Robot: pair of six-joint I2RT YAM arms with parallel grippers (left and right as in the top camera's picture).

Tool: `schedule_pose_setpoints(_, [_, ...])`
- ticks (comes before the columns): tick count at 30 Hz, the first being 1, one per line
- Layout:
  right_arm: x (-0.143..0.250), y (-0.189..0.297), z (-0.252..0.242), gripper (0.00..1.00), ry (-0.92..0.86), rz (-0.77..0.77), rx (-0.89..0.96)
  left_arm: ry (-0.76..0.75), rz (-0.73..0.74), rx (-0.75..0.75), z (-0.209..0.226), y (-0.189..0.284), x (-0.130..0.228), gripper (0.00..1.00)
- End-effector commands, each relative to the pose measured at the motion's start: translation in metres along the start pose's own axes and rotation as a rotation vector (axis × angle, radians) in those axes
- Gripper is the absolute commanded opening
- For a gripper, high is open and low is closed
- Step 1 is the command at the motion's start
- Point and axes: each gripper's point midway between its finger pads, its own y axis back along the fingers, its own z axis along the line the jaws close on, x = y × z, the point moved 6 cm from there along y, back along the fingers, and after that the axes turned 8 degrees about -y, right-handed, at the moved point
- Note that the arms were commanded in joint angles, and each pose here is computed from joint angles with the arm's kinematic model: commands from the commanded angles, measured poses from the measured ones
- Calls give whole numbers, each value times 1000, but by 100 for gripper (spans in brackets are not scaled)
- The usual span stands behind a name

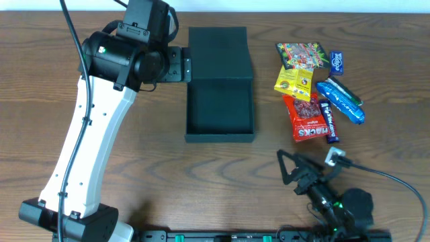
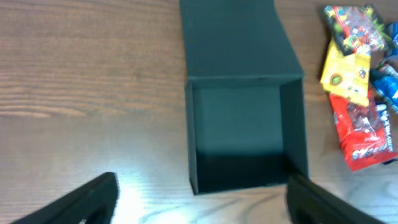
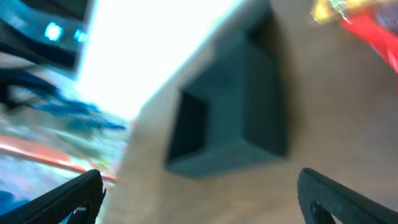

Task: Pack container
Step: 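Reach the right gripper to the Haribo gummy bag and grasp it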

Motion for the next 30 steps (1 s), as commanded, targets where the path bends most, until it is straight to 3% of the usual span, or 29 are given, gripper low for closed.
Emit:
schedule_pose_setpoints(1, [-16, 3, 21, 99, 15, -91, -100, 2, -15, -11, 2, -4, -4, 95])
schedule_pose_setpoints(4, [-36, 3, 38, 99, 82, -189, -147, -9, -45, -23, 3, -5, -11, 95])
schedule_pose_setpoints(7, [-56, -4, 47, 99, 198, -196, -64, -8, -66, -71, 8, -8, -15, 95])
schedule_pose_setpoints(11, [-92, -27, 62, 99, 337, -134, 86, -5, -88, -109, 14, -13, -22, 95])
schedule_pose_setpoints(18, [-171, -111, 72, 99, 484, 68, 325, 44, -90, -133, 33, -16, -26, 95])
schedule_pose_setpoints(21, [-190, -144, 59, 99, 429, 117, 419, 57, -75, -144, 40, -16, -24, 95])
schedule_pose_setpoints(30, [-215, -214, -40, 99, -206, 86, 602, 93, -67, -178, 62, -15, -23, 95])
